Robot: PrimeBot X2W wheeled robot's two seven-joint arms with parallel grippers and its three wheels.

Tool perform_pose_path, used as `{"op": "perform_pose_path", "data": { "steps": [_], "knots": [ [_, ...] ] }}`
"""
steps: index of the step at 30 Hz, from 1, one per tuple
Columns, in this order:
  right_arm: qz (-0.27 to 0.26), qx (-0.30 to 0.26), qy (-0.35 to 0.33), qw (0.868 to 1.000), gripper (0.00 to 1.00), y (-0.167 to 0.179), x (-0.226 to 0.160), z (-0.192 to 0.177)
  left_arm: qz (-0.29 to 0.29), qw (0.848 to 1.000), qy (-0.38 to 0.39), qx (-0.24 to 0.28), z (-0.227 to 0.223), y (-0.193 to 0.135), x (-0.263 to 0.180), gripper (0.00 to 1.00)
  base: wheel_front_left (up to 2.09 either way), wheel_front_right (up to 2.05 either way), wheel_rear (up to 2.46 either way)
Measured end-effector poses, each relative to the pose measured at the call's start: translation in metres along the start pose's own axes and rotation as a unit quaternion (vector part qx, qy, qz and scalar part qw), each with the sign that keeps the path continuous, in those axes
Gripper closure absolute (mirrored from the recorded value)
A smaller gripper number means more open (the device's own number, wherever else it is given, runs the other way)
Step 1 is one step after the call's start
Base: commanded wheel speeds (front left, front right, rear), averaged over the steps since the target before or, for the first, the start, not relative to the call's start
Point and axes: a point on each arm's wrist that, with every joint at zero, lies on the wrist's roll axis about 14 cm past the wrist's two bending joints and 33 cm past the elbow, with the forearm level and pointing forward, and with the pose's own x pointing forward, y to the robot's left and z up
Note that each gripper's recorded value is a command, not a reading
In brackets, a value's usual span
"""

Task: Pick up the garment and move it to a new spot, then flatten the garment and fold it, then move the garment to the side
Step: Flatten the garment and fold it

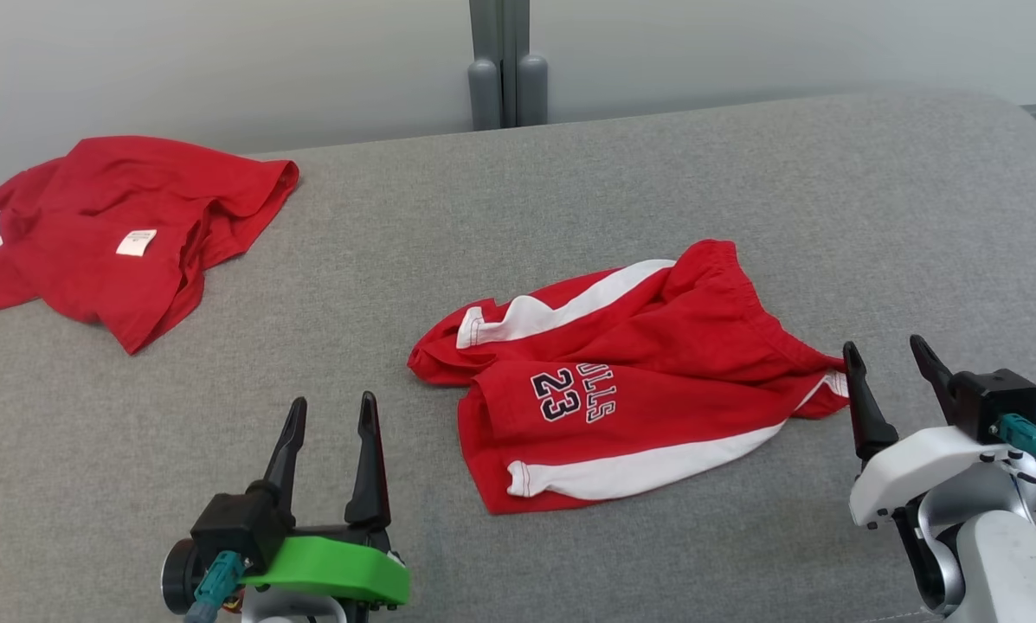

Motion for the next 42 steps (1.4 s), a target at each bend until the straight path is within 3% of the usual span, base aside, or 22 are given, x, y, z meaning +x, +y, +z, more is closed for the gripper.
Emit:
{"op": "perform_pose_path", "data": {
  "steps": [13,22,36,42],
  "knots": [
    [0.031,0.02,-0.124,0.992,0.0,0.037,-0.018,0.061,-0.006,1.0,-0.019,0.006,0.013,-0.006,-0.015,0.0,0.0,0.0,0.0],
    [0.047,0.03,-0.129,0.99,0.0,0.05,-0.018,0.058,0.024,1.0,-0.012,0.014,0.009,0.012,-0.029,0.0,0.0,0.0,0.0],
    [0.05,0.039,-0.108,0.992,0.0,0.053,-0.016,0.042,0.03,0.999,-0.008,0.018,0.006,0.016,-0.031,0.0,0.0,0.0,0.0],
    [0.045,0.042,-0.102,0.993,0.0,0.05,-0.016,0.037,-0.018,0.997,0.077,0.028,-0.037,-0.008,-0.035,0.0,0.0,0.0,0.0]
  ]
}}
